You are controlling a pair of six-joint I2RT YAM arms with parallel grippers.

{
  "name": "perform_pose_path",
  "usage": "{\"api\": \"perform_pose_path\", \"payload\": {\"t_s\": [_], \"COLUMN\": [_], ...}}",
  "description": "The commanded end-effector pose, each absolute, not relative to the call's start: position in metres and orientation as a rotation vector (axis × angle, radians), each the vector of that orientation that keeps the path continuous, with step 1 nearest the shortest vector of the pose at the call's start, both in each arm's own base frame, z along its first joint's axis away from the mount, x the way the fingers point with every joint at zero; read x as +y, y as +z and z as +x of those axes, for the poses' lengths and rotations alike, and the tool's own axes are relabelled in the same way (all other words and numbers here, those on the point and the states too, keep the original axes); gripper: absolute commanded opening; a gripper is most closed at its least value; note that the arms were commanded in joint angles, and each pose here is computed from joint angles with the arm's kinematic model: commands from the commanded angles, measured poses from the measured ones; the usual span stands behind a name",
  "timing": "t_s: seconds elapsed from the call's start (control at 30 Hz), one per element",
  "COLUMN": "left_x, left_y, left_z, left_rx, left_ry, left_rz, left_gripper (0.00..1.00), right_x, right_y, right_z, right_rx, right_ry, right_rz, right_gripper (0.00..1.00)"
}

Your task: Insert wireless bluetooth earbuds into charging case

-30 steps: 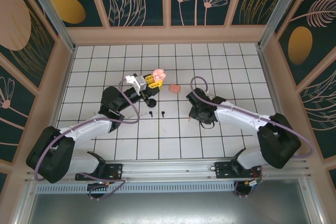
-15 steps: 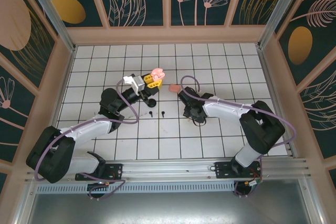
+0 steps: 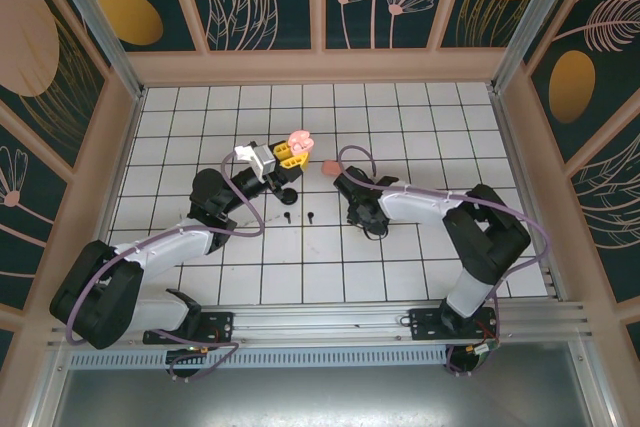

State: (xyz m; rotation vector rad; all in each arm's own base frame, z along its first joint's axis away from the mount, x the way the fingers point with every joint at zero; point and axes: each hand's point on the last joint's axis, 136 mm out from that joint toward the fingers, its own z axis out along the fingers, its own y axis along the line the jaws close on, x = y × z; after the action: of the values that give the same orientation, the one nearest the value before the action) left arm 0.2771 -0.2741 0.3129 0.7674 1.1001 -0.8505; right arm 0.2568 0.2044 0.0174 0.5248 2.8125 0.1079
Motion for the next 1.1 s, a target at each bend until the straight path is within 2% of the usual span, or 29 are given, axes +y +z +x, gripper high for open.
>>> {"api": "perform_pose_path", "payload": {"t_s": [0.0,0.67,1.07], "left_x": [-0.273,-0.273,-0.272], "left_y": [0.320,0.321,0.324], "left_z": [0.273,0.273,0.272], "left_rx": [1.062,1.064,1.060], "left_ry": [-0.854,-0.855,-0.856], "left_rz": [0.757,0.755,0.753], "left_gripper": [0.00,0.00,0.00], "right_x": [0.214,0.224,0.229], "right_y": [0.018,0.010,0.034], "right_z": [0.263,0.258,0.265], "right_rx": [2.809,2.832,2.765], "right_ry": [0.129,0.147,0.222], "right_rz": [0.513,0.473,0.468], "right_gripper": [0.37,0.25,0.20]}}
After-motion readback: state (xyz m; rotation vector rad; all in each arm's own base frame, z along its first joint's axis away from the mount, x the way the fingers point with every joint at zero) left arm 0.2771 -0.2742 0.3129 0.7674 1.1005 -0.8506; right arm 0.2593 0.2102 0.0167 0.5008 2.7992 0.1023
